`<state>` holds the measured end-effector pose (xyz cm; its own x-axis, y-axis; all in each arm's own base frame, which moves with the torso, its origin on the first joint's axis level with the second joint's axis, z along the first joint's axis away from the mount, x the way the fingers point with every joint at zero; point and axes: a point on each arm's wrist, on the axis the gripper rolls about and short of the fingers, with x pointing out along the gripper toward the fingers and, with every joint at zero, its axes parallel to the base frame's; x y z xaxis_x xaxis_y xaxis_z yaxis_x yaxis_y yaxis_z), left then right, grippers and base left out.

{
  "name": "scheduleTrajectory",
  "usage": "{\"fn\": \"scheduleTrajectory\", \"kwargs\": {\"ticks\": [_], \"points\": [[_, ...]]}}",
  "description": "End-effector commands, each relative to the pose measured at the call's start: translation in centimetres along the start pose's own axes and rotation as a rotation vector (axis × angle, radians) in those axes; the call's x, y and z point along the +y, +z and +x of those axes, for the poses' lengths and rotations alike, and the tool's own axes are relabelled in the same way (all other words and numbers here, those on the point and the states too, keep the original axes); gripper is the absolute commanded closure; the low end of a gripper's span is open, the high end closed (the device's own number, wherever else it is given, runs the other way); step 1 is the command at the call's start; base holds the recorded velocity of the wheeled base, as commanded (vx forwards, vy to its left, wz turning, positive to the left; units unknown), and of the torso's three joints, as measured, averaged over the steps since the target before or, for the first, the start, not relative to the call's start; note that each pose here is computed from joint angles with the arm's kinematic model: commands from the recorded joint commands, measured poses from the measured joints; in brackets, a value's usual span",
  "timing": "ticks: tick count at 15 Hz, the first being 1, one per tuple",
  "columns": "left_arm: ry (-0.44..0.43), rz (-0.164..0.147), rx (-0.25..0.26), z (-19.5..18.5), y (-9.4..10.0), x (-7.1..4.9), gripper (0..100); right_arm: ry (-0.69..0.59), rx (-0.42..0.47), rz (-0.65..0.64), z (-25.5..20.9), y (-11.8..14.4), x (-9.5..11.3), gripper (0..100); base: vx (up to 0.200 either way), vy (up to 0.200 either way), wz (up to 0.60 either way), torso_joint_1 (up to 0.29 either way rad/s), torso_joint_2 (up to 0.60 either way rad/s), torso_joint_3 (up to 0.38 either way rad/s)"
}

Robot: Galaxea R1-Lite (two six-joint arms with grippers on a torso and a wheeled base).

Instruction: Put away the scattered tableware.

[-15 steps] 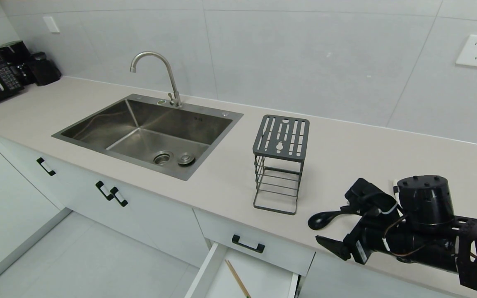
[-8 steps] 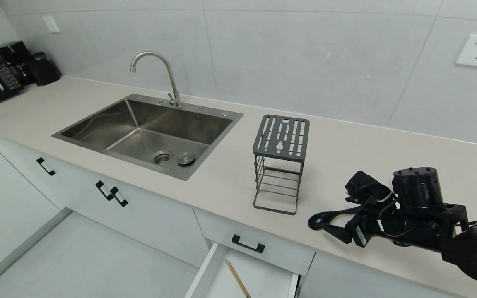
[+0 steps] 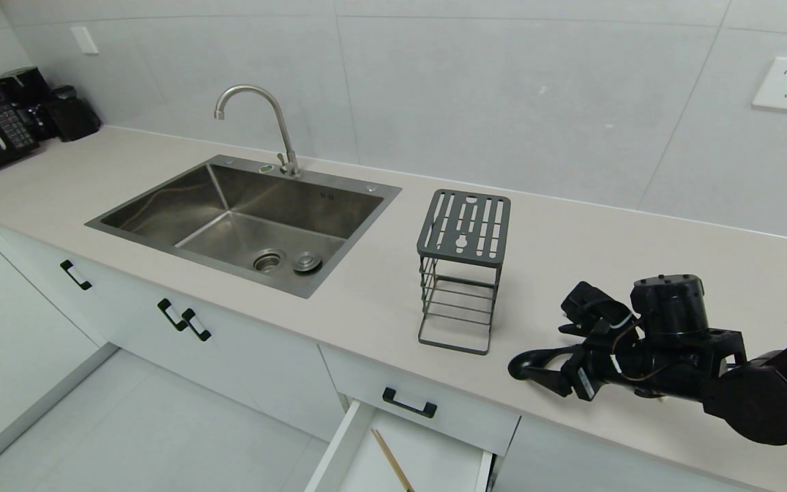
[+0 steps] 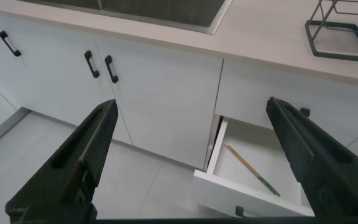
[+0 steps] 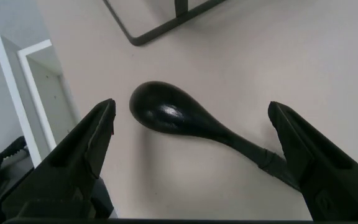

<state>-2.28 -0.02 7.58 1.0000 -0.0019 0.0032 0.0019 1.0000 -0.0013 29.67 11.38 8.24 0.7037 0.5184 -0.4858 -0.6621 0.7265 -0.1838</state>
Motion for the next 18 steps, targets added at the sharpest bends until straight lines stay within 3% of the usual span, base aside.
{"fn": "scheduleTrajectory", "kwargs": {"ticks": [1, 18], "points": [[0.000, 0.000, 0.000, 0.0, 0.0, 0.0, 0, 0.008, 0.025, 0.002, 0.6, -0.7, 0.1, 0, 0.000, 0.000, 0.00, 0.000, 0.00, 0.000], [0.000, 0.000, 0.000, 0.0, 0.0, 0.0, 0, -0.068, 0.060, 0.027, 3.7, -1.1, -1.0, 0, 0.000, 0.000, 0.00, 0.000, 0.00, 0.000]]}}
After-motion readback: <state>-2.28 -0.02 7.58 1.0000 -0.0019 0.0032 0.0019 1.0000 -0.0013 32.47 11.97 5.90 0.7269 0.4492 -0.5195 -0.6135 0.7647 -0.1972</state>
